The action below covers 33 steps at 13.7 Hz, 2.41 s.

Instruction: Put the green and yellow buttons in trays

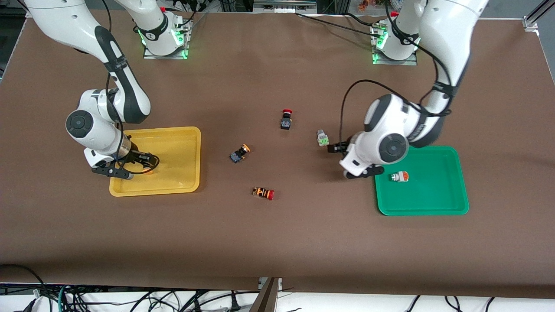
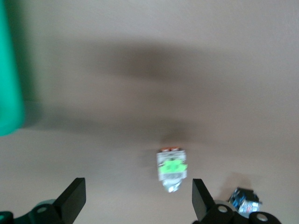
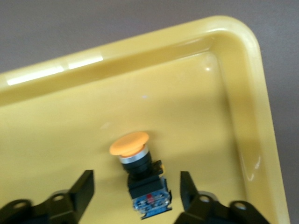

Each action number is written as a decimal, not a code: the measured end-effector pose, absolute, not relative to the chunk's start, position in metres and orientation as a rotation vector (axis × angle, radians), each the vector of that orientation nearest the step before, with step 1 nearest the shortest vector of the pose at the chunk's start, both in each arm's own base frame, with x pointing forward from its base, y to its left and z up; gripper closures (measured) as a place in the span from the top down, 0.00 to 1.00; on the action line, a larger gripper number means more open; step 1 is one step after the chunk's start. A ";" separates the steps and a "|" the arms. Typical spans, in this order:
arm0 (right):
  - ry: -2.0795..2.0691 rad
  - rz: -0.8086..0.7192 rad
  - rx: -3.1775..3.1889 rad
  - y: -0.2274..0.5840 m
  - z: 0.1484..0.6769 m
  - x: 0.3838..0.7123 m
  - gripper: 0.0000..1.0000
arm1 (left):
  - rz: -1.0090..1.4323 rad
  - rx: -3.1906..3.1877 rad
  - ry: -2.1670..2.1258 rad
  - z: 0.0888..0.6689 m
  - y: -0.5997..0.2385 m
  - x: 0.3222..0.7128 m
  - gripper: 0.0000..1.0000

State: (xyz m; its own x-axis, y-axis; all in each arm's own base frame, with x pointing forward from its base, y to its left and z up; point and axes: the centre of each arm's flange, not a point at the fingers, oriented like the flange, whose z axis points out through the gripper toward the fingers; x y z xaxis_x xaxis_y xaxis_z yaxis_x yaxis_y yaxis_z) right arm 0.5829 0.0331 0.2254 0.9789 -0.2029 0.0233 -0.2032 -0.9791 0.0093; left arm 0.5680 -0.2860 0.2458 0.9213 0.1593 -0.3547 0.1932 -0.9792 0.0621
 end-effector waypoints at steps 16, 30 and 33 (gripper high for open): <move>-1.375 0.074 2.854 0.353 0.209 0.545 0.97 | -0.482 3.012 0.214 0.180 -0.324 0.509 0.42; -1.269 0.157 2.930 0.356 0.175 0.549 0.45 | -0.623 3.196 -0.647 0.246 -0.060 0.611 0.42; -0.974 0.193 2.970 0.320 0.195 0.575 0.45 | -0.522 3.137 -0.936 0.219 -0.039 0.625 0.42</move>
